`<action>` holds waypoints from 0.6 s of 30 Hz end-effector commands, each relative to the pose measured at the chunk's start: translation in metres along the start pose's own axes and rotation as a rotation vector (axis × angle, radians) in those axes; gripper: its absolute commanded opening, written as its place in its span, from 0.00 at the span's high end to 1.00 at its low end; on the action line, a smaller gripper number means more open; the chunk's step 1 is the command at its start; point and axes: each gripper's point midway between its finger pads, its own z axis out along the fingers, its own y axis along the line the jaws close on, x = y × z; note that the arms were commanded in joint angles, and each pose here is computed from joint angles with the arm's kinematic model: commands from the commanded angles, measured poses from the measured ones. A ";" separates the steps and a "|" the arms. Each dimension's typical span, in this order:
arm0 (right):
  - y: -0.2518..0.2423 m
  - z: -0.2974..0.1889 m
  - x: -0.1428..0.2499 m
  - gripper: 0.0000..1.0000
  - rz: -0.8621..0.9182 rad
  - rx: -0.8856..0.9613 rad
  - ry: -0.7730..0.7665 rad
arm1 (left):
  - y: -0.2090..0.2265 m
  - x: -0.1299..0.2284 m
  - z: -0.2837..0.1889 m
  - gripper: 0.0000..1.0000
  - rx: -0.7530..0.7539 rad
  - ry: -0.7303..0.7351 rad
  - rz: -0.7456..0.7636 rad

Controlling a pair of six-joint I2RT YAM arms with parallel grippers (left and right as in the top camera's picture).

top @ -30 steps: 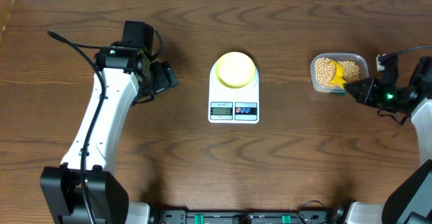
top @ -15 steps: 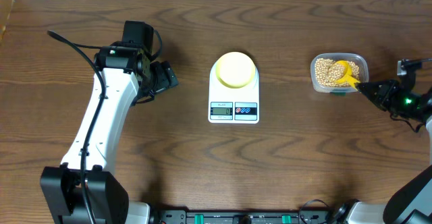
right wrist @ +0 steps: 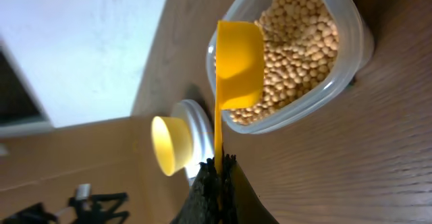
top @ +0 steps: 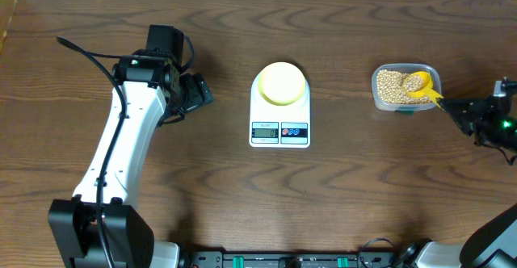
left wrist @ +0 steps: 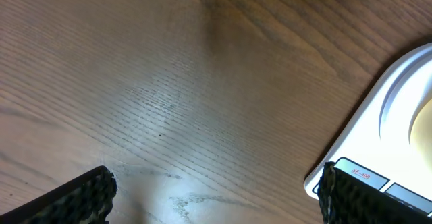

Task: Scoop item into bowl and weigh 50g on scale
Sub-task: 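Lift the filled scoop out of the tub with the right gripper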

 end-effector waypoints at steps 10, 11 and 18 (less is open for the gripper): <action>0.033 -0.019 0.005 0.99 0.089 -0.285 0.033 | 0.002 -0.003 -0.001 0.02 -0.010 -0.010 -0.013; 0.036 -0.020 0.007 0.99 0.093 -0.307 0.040 | 0.002 -0.003 -0.001 0.02 -0.010 -0.010 -0.013; 0.040 -0.020 0.014 0.99 0.113 -0.360 0.063 | 0.002 -0.003 -0.001 0.02 -0.010 -0.010 -0.013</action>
